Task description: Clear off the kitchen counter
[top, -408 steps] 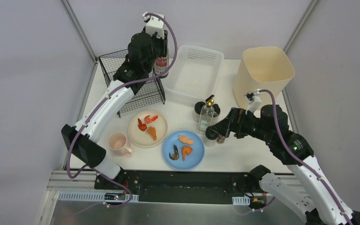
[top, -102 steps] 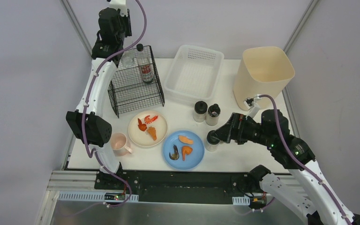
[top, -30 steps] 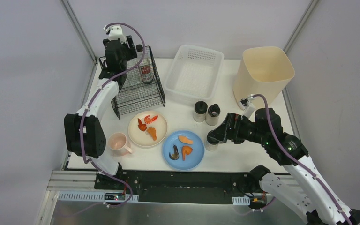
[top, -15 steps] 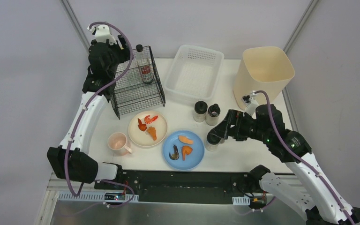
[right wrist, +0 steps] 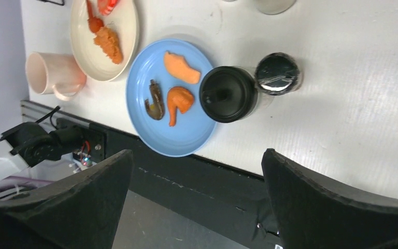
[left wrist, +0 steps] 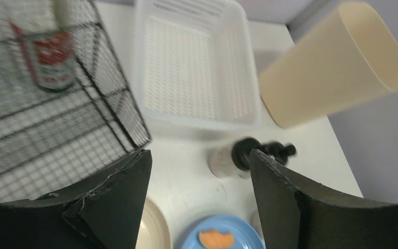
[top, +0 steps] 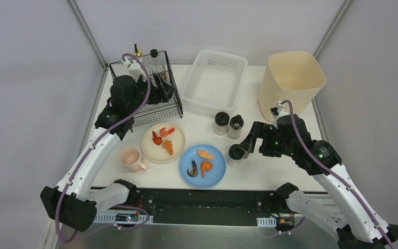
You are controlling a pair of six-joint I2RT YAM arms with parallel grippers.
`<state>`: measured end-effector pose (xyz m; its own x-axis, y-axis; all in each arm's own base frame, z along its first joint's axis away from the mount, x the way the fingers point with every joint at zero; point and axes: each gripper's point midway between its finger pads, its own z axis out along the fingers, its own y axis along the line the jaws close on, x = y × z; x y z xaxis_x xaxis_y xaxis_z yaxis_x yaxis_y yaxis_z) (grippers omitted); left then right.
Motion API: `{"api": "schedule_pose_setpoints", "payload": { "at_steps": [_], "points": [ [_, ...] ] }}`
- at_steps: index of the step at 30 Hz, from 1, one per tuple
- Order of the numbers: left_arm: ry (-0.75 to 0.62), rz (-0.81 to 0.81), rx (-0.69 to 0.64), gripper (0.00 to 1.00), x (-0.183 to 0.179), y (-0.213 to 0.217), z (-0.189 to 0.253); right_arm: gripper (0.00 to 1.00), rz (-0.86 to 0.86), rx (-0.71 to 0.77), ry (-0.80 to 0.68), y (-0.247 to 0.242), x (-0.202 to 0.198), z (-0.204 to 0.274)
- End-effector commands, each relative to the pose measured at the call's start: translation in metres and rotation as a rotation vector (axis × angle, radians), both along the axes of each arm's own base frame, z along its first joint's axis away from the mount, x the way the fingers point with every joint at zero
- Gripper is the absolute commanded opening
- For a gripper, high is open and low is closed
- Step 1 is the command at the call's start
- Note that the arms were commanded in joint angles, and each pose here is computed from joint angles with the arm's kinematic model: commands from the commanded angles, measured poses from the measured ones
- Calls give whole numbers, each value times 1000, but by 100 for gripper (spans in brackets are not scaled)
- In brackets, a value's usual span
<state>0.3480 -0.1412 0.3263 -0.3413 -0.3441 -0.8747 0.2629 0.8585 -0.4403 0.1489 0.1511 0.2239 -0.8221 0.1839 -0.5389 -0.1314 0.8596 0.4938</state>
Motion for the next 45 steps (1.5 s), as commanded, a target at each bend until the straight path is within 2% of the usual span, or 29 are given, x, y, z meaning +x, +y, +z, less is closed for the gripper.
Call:
{"api": "schedule_pose_setpoints", "payload": {
  "at_steps": [1, 5, 13, 22, 29, 35, 42, 45],
  "points": [
    [70, -204, -49, 71, -38, -54, -15, 99, -59, -90, -40, -16, 11, 4],
    [132, -257, -57, 72, -57, -72, -38, 99, -80, -138, -47, -18, 23, 2],
    [275, -274, -57, 72, -77, -79, -91, 99, -143, -245, -77, -19, 61, 2],
    [385, -280, -58, 71, -92, -78, -130, 99, -162, -248, -101, 4, 105, -16],
    [425, -290, -64, 71, -102, -77, -139, 92, -113, -304, -167, 11, 130, -32],
    [395, -290, -78, 72, -111, -71, -120, 90, -72, -364, -186, 8, 143, -50],
    [363, -286, -97, 72, -118, -66, -104, 79, -21, -365, -177, 14, 159, -71],
    [359, -286, -99, 72, -121, -65, -101, 78, 1, -364, -171, 20, 165, -77]
  ]
}}
